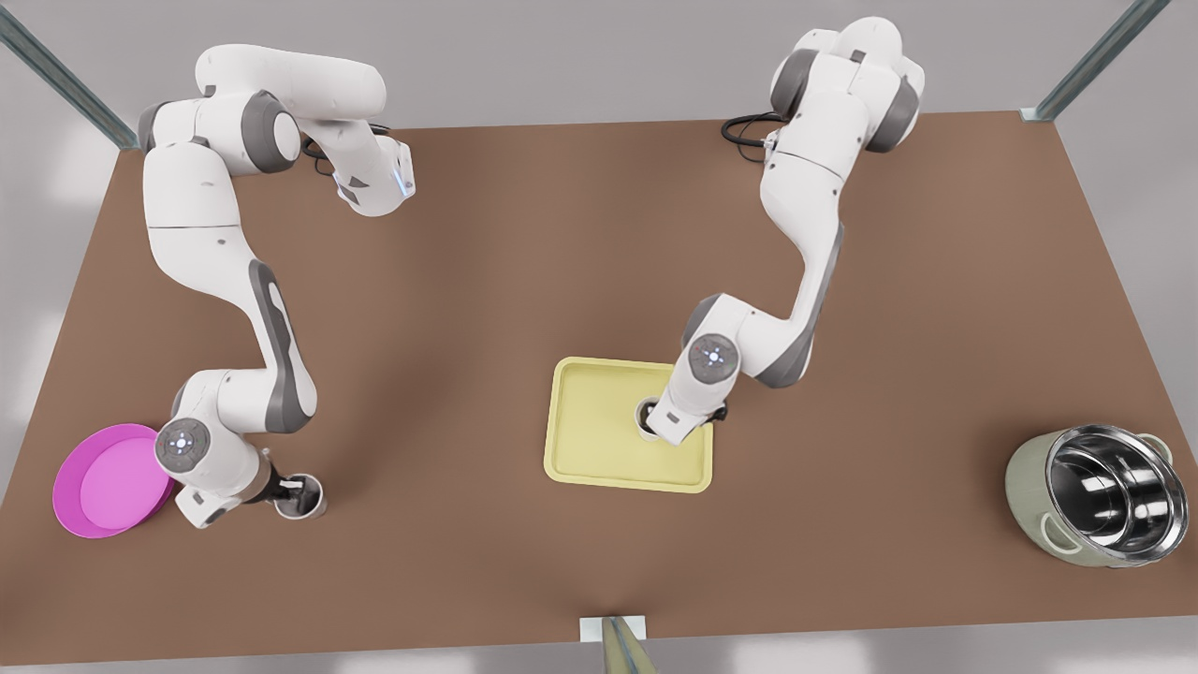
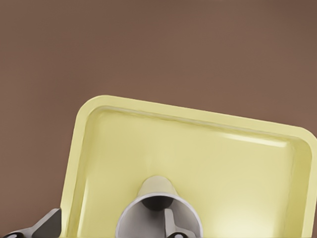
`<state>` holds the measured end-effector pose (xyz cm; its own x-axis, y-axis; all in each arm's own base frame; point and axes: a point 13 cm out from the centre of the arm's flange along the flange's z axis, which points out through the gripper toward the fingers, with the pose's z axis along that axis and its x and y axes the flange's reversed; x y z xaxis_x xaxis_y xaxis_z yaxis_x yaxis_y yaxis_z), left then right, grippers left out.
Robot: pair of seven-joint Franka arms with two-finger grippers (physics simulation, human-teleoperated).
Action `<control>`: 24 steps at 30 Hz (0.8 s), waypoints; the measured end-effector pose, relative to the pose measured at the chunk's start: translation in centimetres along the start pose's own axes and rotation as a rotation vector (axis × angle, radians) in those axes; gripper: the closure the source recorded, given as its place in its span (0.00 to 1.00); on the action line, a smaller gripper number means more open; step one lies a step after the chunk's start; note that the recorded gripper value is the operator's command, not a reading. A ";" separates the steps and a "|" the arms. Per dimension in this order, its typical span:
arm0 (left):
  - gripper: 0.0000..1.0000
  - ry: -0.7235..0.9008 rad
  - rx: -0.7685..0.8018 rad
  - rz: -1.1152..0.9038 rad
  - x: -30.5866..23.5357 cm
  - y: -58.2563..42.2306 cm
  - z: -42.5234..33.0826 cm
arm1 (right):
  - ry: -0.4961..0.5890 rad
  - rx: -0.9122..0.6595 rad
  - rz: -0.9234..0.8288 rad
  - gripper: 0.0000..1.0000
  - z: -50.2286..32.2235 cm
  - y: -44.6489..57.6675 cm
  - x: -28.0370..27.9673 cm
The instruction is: Use the left arm to pick up the white IKEA cup from the tray and place it on the middle-left position; use the right arm to pick up the white IKEA cup from the tray and place it on the middle-right position
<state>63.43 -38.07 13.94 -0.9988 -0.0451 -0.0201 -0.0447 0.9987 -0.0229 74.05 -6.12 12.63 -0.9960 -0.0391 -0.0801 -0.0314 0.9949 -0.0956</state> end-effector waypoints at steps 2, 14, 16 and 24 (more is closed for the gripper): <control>0.00 0.017 -0.011 -0.011 1.1 0.3 2.1 | -0.011 0.017 -0.036 0.00 -0.1 -0.3 -0.3; 0.70 -0.038 0.033 -0.081 0.4 -0.8 3.3 | -0.039 -0.016 -0.214 0.00 -0.4 -0.5 -0.8; 0.72 -0.041 0.039 -0.092 0.3 -0.9 3.2 | -0.042 -0.016 -0.238 0.00 -0.4 -0.8 -0.9; 0.74 -0.090 0.042 -0.150 -3.2 0.9 -3.5 | -0.103 -0.013 -0.298 0.00 -9.7 -2.4 -2.0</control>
<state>66.50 -36.97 17.46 -0.9750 -0.1968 -0.1030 -0.1898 0.9790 -0.0740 75.33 -7.53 22.62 -0.9292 -0.3374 -0.1509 -0.3221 0.9394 -0.1170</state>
